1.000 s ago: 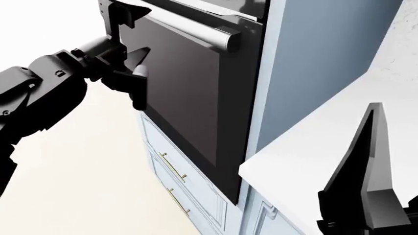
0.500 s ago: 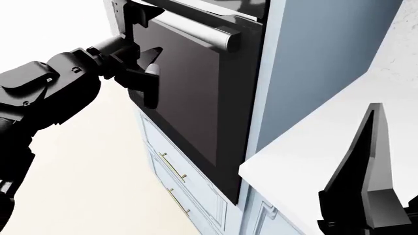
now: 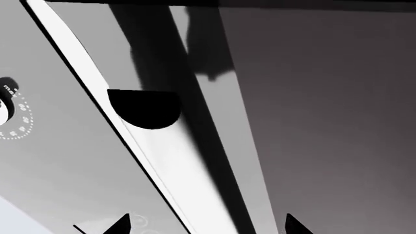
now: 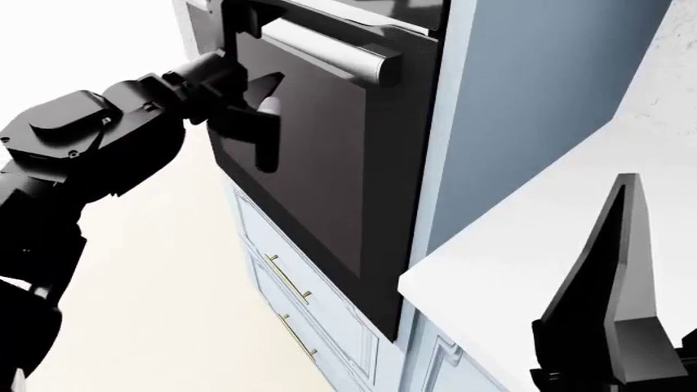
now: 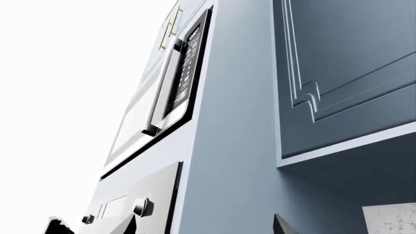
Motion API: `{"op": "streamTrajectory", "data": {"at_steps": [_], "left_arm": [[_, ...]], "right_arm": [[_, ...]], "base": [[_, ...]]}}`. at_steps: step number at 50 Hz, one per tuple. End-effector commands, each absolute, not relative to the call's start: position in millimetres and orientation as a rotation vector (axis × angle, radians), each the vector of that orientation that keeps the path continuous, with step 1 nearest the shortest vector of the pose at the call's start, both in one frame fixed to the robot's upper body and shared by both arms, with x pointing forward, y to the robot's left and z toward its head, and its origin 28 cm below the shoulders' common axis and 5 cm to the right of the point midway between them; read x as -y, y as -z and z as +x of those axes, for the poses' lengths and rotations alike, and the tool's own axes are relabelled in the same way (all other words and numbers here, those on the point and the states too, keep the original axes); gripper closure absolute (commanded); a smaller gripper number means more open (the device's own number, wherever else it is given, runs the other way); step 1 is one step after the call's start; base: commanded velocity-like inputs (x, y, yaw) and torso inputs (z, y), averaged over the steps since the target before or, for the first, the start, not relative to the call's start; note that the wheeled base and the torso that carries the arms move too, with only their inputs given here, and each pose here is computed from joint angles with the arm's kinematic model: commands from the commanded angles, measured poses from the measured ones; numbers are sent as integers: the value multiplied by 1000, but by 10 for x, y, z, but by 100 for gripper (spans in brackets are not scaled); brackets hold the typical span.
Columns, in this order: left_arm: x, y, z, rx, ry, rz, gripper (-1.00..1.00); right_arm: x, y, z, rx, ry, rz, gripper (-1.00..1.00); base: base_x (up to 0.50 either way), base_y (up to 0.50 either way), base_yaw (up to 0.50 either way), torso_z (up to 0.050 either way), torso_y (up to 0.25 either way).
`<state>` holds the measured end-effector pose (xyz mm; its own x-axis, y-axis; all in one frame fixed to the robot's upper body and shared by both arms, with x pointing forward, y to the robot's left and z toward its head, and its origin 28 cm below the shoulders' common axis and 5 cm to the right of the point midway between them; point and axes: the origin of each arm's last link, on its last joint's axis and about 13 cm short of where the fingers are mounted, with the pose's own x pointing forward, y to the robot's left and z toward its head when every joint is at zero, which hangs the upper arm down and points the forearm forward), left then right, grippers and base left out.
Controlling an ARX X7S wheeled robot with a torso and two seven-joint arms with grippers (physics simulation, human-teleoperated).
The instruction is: Open the oven door
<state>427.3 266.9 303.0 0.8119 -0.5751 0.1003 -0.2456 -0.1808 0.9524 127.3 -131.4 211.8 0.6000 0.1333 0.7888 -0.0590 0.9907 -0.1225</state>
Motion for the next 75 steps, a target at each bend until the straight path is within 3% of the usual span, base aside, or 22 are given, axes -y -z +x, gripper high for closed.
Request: {"op": "streamTrajectory", "data": {"at_steps": [1,54,55,75], "left_arm": [[-2610,-3050,4320,643,330,1754,-100],[-2355,-2955,4372,726,310,1684,-100],[-2356,-2954,4371,724,312,1683,100],[-2386,-2930,4368,730,316,1699,100]], "right_arm": [[1316,-2119,1278,919,-111,-85,-100],[1331,-2102,1271,914,-108,-81,-100],[1331,-2101,1271,913,-107,-82,-100],[1331,-2104,1279,913,-106,-82,-100]], "base": [[0,0,0,0,0],[0,0,0,0,0],[0,0,0,0,0],[0,0,0,0,0]]}}
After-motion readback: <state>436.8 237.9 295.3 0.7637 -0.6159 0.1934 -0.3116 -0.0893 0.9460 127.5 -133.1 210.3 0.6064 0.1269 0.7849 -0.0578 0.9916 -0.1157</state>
